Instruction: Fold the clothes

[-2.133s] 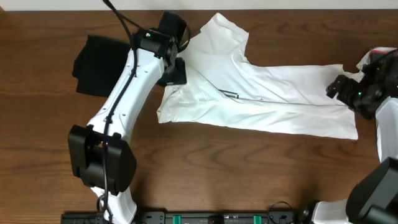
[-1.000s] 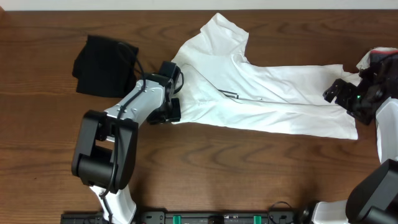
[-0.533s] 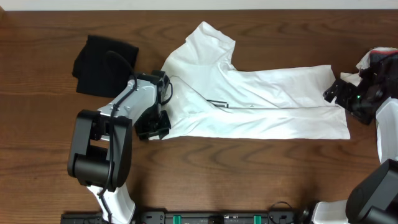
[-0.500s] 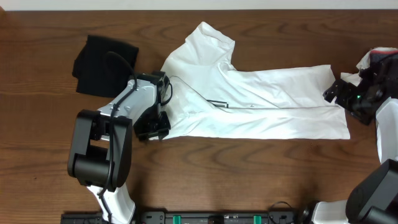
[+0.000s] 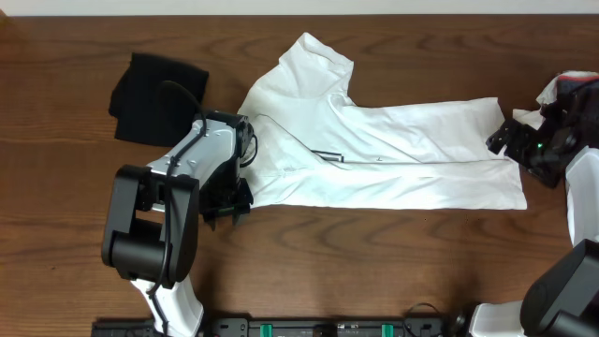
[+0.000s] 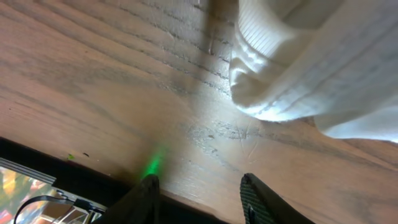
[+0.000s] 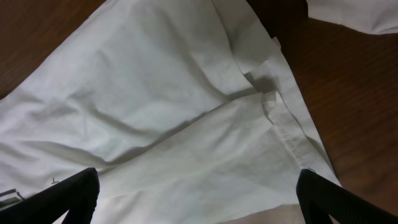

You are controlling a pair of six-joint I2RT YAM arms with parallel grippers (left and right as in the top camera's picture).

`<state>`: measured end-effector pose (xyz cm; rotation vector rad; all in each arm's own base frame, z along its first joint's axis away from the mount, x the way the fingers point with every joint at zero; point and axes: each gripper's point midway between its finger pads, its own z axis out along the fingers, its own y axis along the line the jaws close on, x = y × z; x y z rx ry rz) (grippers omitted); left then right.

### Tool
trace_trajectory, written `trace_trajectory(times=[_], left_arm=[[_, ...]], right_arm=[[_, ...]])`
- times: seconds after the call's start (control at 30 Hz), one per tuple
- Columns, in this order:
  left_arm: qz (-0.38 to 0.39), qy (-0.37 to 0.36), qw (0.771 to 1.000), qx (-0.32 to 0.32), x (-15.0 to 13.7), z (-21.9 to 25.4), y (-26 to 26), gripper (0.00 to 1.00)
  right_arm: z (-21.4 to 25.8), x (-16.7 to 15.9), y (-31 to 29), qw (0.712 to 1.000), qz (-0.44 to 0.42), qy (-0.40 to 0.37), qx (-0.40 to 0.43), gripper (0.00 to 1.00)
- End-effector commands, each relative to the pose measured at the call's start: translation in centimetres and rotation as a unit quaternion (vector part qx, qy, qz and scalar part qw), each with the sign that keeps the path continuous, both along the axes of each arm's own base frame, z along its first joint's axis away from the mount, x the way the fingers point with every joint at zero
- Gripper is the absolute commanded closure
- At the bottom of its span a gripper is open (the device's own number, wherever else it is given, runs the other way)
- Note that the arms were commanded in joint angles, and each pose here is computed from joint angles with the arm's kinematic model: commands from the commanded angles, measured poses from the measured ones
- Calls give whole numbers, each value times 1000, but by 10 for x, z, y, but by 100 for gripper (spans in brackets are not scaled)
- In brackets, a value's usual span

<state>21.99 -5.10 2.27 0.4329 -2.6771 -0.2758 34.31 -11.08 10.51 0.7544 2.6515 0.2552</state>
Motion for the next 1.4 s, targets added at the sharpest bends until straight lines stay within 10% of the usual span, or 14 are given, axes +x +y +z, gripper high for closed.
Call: trace_trajectory(times=[0.0,0.23,0.6,1.23,1.37], left_arm=[[6,-30,999,9,7,11,4,57],[15,-173,984,-26,34,71,-4,55],[16,-282,958,-54,50,112,-7,2],[16,-281,958,-54,50,111,-7,2],[16,-281,958,-54,50,111,-7,2]], right_arm=[[5,4,3,1000,11,-8,-2,1],[5,4,3,1000,11,-8,-2,1],[5,4,3,1000,11,-8,-2,1],[18,24,17,997,30,-63,39,1],[6,-1,25,998,25,-5,57,29]])
